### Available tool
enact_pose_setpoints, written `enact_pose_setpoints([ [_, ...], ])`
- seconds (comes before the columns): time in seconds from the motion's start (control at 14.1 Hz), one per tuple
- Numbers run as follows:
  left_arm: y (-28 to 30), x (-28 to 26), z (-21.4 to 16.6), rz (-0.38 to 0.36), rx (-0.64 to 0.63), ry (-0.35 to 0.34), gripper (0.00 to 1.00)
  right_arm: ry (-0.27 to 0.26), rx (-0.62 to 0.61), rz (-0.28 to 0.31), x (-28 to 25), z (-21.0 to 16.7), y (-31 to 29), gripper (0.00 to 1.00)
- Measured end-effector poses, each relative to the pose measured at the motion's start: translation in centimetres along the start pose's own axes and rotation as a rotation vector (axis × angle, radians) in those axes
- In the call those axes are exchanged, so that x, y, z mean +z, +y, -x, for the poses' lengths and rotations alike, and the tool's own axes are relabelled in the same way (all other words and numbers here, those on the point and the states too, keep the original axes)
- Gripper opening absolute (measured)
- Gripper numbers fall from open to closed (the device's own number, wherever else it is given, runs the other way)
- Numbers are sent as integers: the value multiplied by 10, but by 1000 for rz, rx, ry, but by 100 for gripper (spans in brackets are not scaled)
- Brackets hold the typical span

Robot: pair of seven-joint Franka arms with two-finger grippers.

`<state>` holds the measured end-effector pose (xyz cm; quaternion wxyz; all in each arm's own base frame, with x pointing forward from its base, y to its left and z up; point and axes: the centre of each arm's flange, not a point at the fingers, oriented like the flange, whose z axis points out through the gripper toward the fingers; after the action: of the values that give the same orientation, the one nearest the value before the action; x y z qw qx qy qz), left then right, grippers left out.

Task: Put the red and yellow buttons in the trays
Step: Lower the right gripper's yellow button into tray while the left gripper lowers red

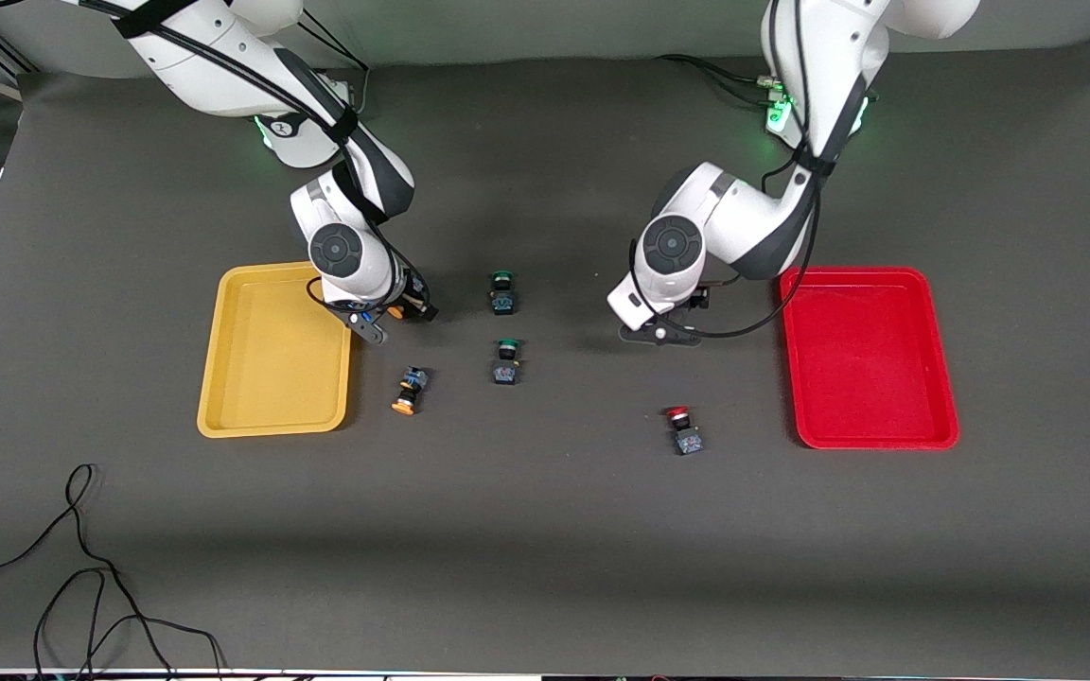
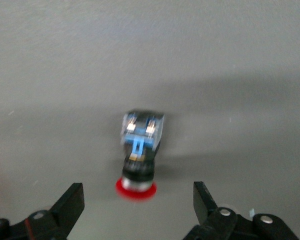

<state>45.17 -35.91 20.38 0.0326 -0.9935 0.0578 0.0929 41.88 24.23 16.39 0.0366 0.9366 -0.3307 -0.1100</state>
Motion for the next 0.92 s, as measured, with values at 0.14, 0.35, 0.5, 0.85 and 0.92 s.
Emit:
enact_pose_setpoints([
  [0.14,-2,23,-7,3,-10,8,93,3,2,-3,-4,-1,-1,51],
  [0.35,-5,28,-12,20,-36,9,74,8,19,14,-21,-8,5,41],
  [0.5,-8,23,-17,58,-81,2,50,21,52,33,-53,-29,19,41],
  [0.85,-25,-22,-35,118,-148,23,33,7,-5,22,-117,-149,132,41],
  [0.92,-41,-46,-39,124,-167,13,33,-14,-5,28,-107,-161,148,41],
])
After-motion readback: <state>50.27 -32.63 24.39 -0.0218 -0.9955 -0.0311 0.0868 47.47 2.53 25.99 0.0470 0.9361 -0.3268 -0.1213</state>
